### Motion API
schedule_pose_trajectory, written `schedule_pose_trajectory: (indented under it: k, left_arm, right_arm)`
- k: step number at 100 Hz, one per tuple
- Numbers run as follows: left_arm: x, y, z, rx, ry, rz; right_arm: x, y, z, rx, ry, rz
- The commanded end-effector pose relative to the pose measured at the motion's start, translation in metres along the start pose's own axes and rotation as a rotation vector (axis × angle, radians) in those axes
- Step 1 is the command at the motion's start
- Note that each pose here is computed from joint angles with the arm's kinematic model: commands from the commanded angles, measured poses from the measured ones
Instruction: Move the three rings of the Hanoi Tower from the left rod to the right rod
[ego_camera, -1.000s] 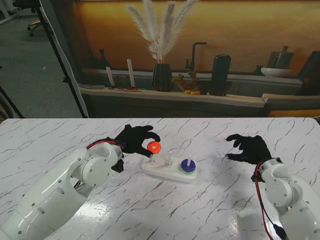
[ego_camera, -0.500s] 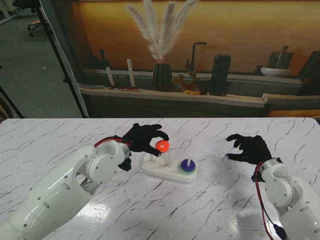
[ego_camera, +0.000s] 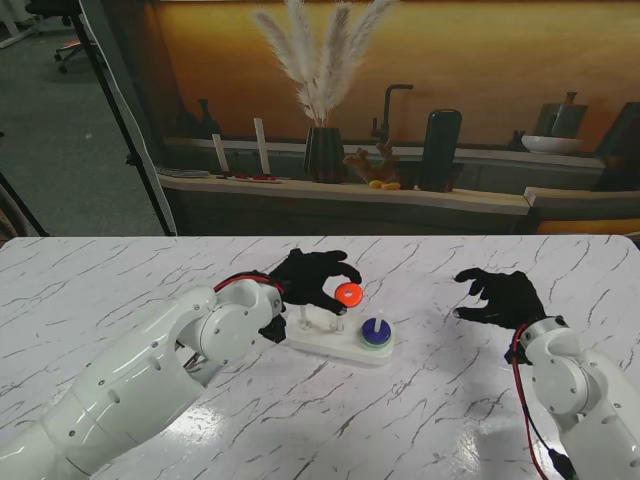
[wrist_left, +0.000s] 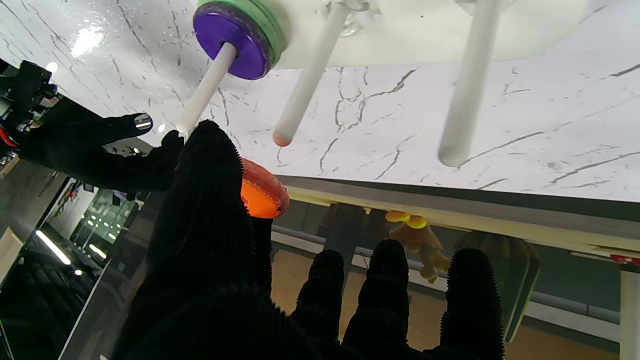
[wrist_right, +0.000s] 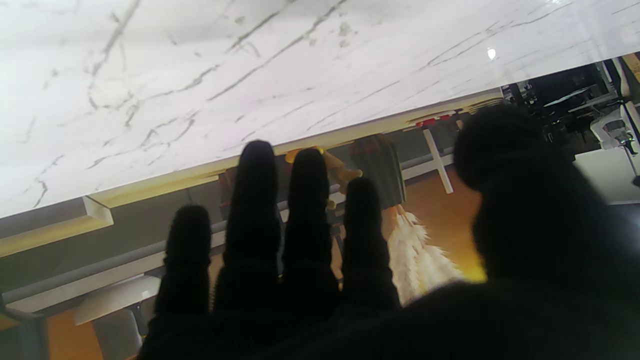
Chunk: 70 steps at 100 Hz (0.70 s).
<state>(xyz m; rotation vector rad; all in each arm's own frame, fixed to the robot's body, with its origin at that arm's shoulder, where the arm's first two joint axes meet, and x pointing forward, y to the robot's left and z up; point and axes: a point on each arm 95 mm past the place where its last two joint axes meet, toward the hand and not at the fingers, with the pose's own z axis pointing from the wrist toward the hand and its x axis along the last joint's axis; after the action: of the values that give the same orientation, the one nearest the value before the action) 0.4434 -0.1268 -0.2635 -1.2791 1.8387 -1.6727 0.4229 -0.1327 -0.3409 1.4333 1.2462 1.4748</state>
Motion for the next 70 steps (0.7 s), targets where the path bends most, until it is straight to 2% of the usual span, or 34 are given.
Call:
schedule_pose_trajectory:
  k: [1,70]
  left_arm:
    - [0.010,0.001,0.005,-0.009,0.031,-0.007]
    - [0.029,0.013,0.022,-0.028,0.069,-0.045]
  right_arm:
    - [0.001,-0.006,-0.002,0.010,-0.002,0.008]
    - [-0.003,-0.006,-0.004,0.009,-0.010,0.006]
